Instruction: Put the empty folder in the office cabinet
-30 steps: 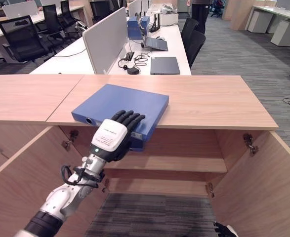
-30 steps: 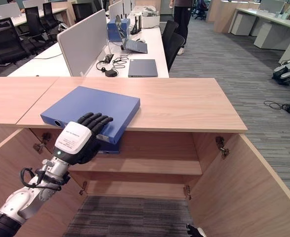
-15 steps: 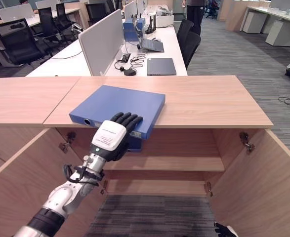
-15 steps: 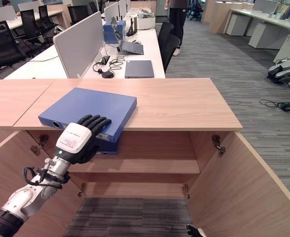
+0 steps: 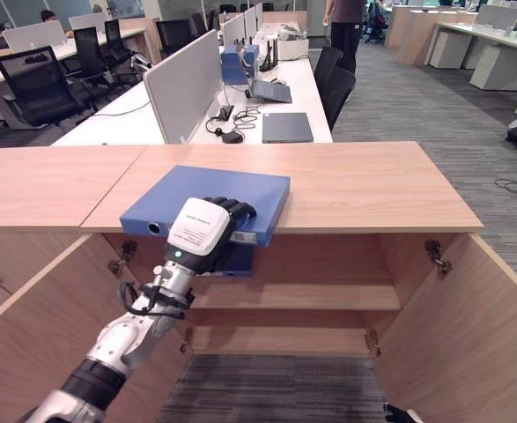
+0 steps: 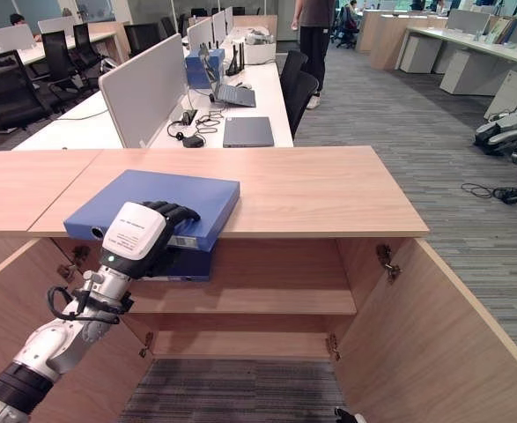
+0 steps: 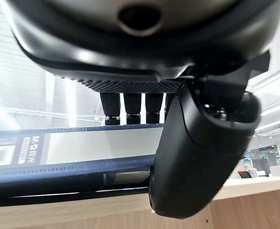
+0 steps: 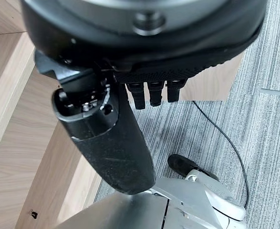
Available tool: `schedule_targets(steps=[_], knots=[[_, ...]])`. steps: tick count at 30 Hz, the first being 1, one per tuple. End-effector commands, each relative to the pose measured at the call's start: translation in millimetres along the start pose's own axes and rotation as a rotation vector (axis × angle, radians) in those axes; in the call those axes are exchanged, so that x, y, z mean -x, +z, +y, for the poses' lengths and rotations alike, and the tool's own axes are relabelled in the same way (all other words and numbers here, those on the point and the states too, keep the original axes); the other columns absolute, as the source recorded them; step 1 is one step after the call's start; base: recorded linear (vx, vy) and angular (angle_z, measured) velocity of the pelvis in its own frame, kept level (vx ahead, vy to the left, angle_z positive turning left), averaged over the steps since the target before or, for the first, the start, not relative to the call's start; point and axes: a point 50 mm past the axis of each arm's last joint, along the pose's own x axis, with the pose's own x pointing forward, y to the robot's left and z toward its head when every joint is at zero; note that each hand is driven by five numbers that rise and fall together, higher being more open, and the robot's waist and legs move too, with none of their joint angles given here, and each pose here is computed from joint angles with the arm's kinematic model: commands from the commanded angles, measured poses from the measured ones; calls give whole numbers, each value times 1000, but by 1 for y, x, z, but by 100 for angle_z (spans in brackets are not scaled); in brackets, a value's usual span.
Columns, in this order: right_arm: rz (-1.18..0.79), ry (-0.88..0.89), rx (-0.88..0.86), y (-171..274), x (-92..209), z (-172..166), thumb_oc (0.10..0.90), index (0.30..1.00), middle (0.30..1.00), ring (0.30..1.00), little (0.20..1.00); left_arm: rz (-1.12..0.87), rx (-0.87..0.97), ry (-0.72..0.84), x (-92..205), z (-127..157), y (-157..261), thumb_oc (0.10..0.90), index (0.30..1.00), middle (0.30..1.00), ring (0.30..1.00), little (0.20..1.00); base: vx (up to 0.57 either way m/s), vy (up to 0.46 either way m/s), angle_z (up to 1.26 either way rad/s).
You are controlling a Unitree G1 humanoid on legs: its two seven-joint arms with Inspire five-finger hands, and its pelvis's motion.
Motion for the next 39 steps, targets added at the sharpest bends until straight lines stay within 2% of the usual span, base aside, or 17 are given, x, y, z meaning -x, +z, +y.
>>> schedule_targets(steps=[1, 8, 11, 12, 13, 14, 15, 16, 17, 18, 21, 24, 28, 31, 39], knots=[[-105, -44, -37, 33, -8, -11, 800, 900, 900, 900, 900, 10, 70, 146, -23, 31, -5, 400, 300, 300, 300, 300, -1, -7, 5], [-101, -32, -49, 37, -9, -6, 800, 900, 900, 900, 900, 16, 311, 340, -22, 62, 7, 400, 300, 300, 300, 300, -1, -1, 2], [-114, -30, -48, 43, -10, -5, 800, 900, 900, 900, 900, -26, 491, 494, -24, 92, 16, 400, 300, 300, 300, 300, -3, -1, 4], [-130, -26, -49, 48, -11, -5, 800, 900, 900, 900, 900, -63, 610, 595, -24, 110, 21, 400, 300, 300, 300, 300, -8, 0, 6], [-131, -27, -48, 48, -11, -6, 800, 900, 900, 900, 900, -63, 614, 595, -23, 110, 21, 400, 300, 300, 300, 300, -7, 3, 6], [-138, -27, -49, 50, -11, -6, 800, 900, 900, 900, 900, -92, 698, 636, -23, 118, 25, 400, 300, 300, 300, 300, -7, 7, 7], [-153, -29, -48, 55, -11, -9, 800, 900, 900, 900, 900, -128, 890, 664, -23, 126, 27, 400, 300, 300, 300, 300, -7, 7, 7], [-153, -30, -47, 56, -11, -9, 800, 900, 900, 900, 900, -129, 896, 662, -23, 127, 26, 400, 300, 300, 300, 300, -7, 5, 13], [-159, -29, -42, 58, -12, -12, 800, 900, 900, 900, 900, -194, 1051, 657, -25, 135, 29, 400, 300, 300, 300, 300, -3, 1, 17], [-160, -29, -42, 59, -12, -13, 800, 900, 900, 900, 900, -197, 1058, 653, -24, 136, 28, 400, 300, 300, 300, 300, -4, 3, 16], [-150, -4, -23, 60, -13, -15, 800, 900, 900, 900, 900, -334, 1278, 613, -27, 151, 32, 400, 300, 300, 300, 300, -4, 6, 7], [-145, 8, -10, 60, -13, -16, 800, 900, 900, 900, 900, -407, 1383, 571, -29, 155, 36, 400, 300, 300, 300, 300, -9, 7, 11], [-142, 28, 15, 62, -14, -16, 800, 900, 900, 900, 900, -555, 1568, 454, -34, 159, 50, 400, 300, 300, 300, 300, -2, 10, 8], [-140, 39, 39, 65, -16, -18, 800, 900, 900, 900, 900, -632, 1721, 286, -40, 154, 61, 400, 300, 300, 300, 300, -11, 10, 4], [-124, 44, 81, 63, -17, -18, 800, 900, 900, 900, 900, -611, 1807, 91, -39, 147, 62, 400, 300, 300, 300, 300, -4, 0, 1]])
